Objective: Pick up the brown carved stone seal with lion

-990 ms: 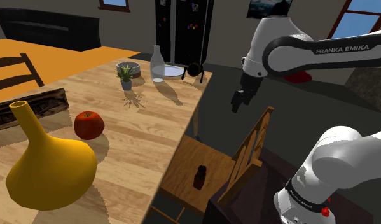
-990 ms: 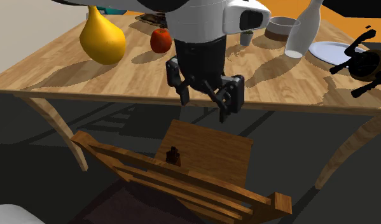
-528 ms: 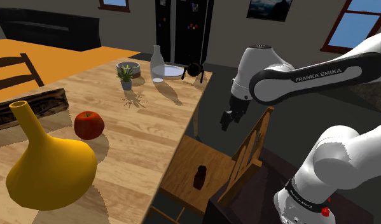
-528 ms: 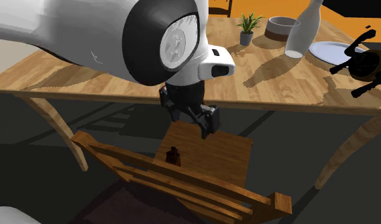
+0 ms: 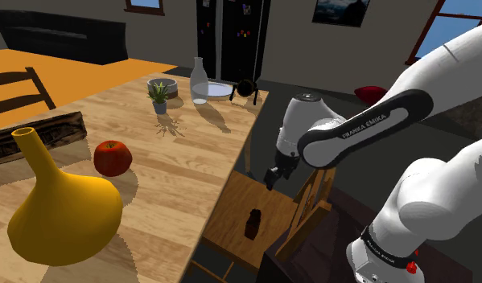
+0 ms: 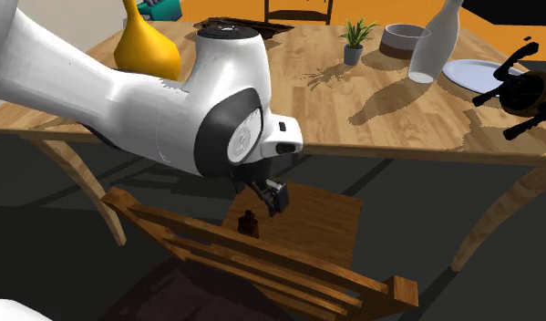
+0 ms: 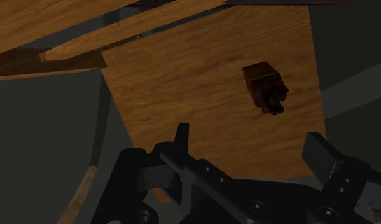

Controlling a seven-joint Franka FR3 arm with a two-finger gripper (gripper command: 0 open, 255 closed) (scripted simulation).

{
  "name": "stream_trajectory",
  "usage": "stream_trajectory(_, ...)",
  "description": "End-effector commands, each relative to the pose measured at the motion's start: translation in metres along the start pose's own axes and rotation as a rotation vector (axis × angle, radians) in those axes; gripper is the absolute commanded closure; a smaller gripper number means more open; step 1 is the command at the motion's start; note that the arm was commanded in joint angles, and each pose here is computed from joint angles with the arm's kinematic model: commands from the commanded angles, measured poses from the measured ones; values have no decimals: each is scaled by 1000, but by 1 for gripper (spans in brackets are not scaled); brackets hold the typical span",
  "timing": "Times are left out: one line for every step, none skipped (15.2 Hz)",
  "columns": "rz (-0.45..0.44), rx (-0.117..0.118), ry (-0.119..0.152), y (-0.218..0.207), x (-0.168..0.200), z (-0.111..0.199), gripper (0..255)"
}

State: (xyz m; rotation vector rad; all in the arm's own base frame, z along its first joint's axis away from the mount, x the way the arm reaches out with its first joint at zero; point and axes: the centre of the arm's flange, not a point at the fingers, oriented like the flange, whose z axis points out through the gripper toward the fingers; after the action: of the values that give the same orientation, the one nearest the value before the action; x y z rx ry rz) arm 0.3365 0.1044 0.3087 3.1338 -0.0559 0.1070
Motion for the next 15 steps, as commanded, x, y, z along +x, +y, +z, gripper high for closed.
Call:
stream_trajectory(8, 6, -1, -10, 0, 24, 0)
stream_trajectory(12, 8, -3, -16, 0, 36, 0)
stream_trajectory(15, 11, -4, -21, 0, 48, 0)
stream_trajectory(19, 13, -6, -27, 0, 60, 0)
stream_trajectory(22, 16, -8, -32, 0, 72, 0)
stream_trajectory(26, 18, -9, -38, 0, 84, 0)
stream_trajectory(30, 20, -11, -43, 0, 96, 0)
stream_trajectory(33, 23, -12, -49, 0, 107, 0)
stream_trajectory(37, 25, -14, -54, 0, 119, 0)
stream_trajectory(40, 28, -16, -60, 0, 131, 0)
stream_trajectory(41, 28, -16, -60, 0, 132, 0)
stream_trajectory(41, 28, -16, -60, 0, 137, 0)
stream_trajectory(41, 28, -16, -60, -1, 142, 0)
stream_trajectory(41, 28, -16, -61, -1, 148, 0)
stream_trajectory(41, 28, -16, -61, -1, 153, 0)
